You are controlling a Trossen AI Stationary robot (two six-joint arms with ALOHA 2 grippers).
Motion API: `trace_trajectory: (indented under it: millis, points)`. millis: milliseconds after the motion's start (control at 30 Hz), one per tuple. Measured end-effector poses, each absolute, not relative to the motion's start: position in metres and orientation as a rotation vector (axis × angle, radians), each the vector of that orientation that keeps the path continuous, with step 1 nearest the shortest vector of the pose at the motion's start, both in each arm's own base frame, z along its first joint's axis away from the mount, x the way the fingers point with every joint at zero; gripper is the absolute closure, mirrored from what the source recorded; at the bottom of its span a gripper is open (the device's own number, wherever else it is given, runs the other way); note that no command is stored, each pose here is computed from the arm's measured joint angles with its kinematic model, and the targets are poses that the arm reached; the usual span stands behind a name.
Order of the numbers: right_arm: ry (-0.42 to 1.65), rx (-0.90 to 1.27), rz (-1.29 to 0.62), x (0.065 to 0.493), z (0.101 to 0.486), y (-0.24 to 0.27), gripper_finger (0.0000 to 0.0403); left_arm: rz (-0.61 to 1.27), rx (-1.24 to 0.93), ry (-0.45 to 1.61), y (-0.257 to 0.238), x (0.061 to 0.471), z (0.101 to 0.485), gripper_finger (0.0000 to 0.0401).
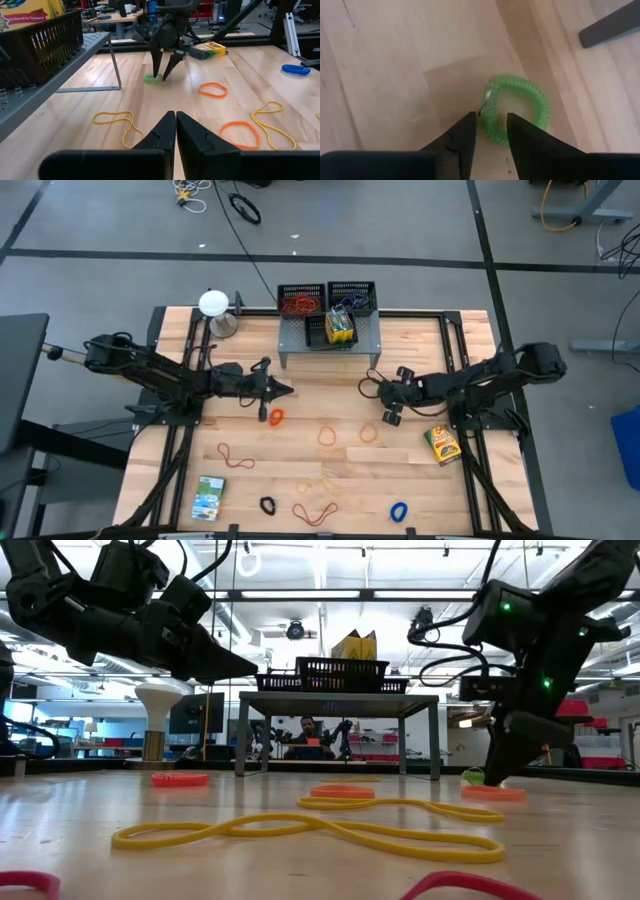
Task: Pick & Place Office Desk Supplies
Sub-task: Put the green spring keychain into the top right black basket on the shelf
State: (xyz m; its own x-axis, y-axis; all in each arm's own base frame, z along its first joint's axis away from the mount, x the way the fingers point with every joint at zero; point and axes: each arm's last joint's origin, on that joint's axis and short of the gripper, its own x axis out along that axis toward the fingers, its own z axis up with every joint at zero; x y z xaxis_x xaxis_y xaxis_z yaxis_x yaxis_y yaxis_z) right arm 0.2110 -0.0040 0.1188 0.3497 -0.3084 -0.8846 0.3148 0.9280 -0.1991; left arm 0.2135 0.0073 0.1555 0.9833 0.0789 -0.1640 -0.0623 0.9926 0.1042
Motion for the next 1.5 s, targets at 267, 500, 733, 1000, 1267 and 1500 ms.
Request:
trace_trajectory:
  millis: [267,500,733,1000,1267,1500]
  points:
    - [1.134,-0.021,-0.391,0.209,0.123,0.002,0.0370,0.073,0.055,0.174,0.007,0.213,0.155,0.0380]
    - [1.057,-0.021,-0.362,0.221,0.161,0.017,0.0380,0.074,0.037,0.172,0.007,0.214,0.155,0.0380]
    - [0.955,-0.002,-0.332,0.237,0.237,0.025,0.0392,0.080,-0.034,0.177,0.007,0.213,0.154,0.0380]
    - [0.828,-0.068,-0.505,0.245,0.327,-0.013,0.0382,0.084,-0.047,0.174,0.007,0.213,0.155,0.0380]
    - [0.757,-0.105,-0.689,0.250,0.370,-0.115,0.0388,0.189,-0.017,0.123,0.011,0.214,0.160,0.0380]
    - [0.817,-0.099,-0.549,0.270,0.347,-0.207,0.0388,0.185,-0.003,0.131,0.010,0.214,0.159,0.0380]
